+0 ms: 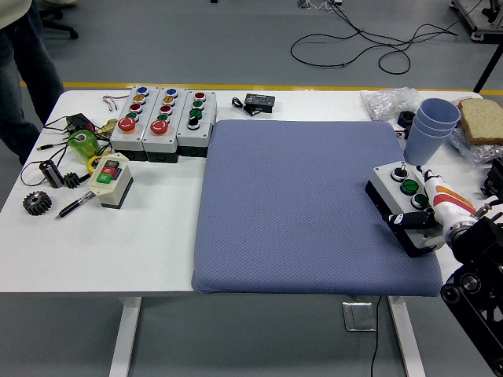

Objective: Pick up the button,place it on the desk,press the button,press the button

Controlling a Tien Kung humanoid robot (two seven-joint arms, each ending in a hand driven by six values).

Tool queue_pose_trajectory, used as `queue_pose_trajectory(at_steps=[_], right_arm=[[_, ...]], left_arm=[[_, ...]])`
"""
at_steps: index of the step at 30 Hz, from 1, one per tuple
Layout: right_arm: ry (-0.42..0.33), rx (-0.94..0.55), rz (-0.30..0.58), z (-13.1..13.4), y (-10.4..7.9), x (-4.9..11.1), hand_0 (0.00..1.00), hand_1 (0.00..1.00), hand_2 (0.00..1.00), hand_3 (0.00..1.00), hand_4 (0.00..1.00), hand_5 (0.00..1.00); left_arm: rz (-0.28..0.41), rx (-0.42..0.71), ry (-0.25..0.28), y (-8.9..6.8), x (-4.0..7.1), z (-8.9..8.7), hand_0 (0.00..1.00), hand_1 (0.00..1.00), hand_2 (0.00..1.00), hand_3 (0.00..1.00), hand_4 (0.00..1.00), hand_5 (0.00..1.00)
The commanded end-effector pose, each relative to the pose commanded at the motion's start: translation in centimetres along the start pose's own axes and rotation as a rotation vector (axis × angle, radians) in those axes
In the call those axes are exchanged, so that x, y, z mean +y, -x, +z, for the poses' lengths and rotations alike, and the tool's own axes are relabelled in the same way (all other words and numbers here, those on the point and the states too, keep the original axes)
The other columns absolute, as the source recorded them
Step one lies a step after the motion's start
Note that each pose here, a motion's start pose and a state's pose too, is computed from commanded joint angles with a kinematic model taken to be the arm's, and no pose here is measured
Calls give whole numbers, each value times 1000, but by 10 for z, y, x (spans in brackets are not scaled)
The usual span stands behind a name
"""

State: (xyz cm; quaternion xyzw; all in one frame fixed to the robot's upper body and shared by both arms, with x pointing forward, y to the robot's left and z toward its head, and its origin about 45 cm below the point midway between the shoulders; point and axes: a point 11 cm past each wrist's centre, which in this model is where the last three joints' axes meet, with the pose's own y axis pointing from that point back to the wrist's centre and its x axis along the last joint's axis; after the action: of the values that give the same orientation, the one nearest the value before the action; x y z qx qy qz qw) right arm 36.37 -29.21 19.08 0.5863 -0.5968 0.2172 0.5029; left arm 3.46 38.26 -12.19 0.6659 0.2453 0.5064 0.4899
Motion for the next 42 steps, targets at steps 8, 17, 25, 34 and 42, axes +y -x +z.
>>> queue_pose_trajectory(at_steps=[8, 17, 25, 34, 42], right_arm=[[18, 32, -22, 3, 4, -5, 690, 749, 967, 998, 992, 225], [17, 62, -5, 2, 6, -8, 319, 370, 598, 755, 802, 2], [18, 104, 7, 10, -1, -10, 308, 315, 505, 560, 689, 2], [-107, 127, 101, -5, -19, -7, 22, 132, 397, 487, 383, 2], [-504, 193, 3, -60, -24, 8, 17, 113, 376, 473, 380, 2]], left_arm=[[0, -7, -4, 0, 0, -2, 612, 646, 698, 565, 448, 797], [-1, -15, -7, 1, 0, -4, 612, 645, 697, 565, 447, 796], [-3, -17, -10, 2, 0, -6, 611, 645, 697, 564, 446, 796], [0, -9, -6, 0, 0, -3, 611, 645, 697, 565, 446, 795], [2, -2, -4, 0, 0, -1, 611, 645, 696, 564, 446, 796]])
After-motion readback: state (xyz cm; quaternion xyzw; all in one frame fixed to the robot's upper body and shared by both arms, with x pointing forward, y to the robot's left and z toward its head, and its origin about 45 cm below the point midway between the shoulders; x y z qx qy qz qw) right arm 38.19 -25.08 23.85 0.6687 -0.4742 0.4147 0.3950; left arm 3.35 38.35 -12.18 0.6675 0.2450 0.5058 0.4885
